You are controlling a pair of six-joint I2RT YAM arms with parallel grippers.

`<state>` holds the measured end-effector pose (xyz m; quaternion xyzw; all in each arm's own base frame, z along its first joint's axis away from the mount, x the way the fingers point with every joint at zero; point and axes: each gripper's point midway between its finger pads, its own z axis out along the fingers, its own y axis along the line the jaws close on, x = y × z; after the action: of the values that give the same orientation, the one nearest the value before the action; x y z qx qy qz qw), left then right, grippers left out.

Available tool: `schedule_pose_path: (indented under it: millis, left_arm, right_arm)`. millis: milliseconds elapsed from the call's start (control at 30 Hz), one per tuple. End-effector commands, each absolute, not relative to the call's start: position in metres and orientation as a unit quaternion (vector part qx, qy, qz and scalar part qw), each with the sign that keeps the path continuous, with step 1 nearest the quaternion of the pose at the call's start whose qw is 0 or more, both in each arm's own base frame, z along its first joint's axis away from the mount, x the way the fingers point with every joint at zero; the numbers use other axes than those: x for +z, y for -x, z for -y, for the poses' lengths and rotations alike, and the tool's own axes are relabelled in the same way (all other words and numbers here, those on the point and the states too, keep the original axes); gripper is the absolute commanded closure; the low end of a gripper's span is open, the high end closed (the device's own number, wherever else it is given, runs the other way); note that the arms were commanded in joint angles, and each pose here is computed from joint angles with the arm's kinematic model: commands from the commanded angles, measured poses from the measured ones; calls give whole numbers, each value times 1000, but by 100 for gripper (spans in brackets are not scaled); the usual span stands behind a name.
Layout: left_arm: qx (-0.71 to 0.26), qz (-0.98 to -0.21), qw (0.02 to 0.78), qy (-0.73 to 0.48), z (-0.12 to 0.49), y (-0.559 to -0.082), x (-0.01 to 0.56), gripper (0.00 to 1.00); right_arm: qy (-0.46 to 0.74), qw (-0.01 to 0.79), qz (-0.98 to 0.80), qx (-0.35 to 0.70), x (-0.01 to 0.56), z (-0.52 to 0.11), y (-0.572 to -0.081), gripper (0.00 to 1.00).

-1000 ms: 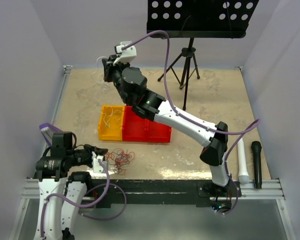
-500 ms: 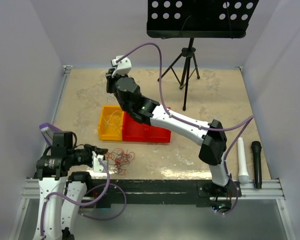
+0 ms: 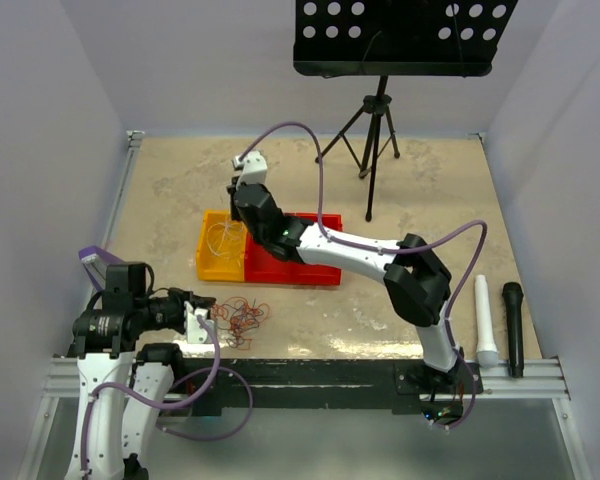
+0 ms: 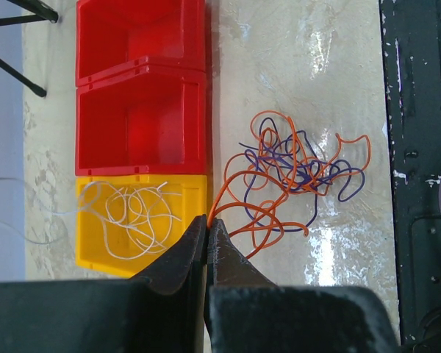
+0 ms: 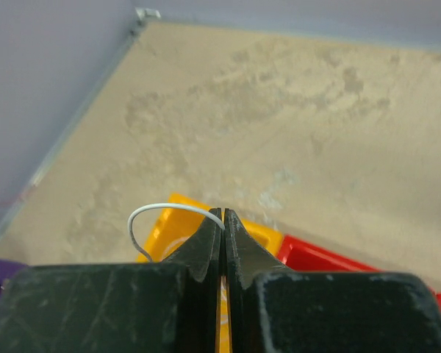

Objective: Untangle the cables

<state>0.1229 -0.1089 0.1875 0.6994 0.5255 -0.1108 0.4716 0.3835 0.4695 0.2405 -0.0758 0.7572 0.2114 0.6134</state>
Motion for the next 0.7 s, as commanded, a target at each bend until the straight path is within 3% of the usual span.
schedule_pose_path:
  millis: [0, 367, 667]
  left_arm:
    - [-124, -510, 481, -702, 115, -123, 194, 100]
    - [-124, -511, 483, -700, 115, -124, 199, 100]
    - [-127, -507, 485, -701, 117, -125, 202, 100]
  right_arm:
    - [73, 587, -770, 238, 227, -468, -367, 100]
    - [133, 535, -801, 232, 174, -506, -365, 100]
    - [137, 475, -848, 189, 97, -513, -365, 100]
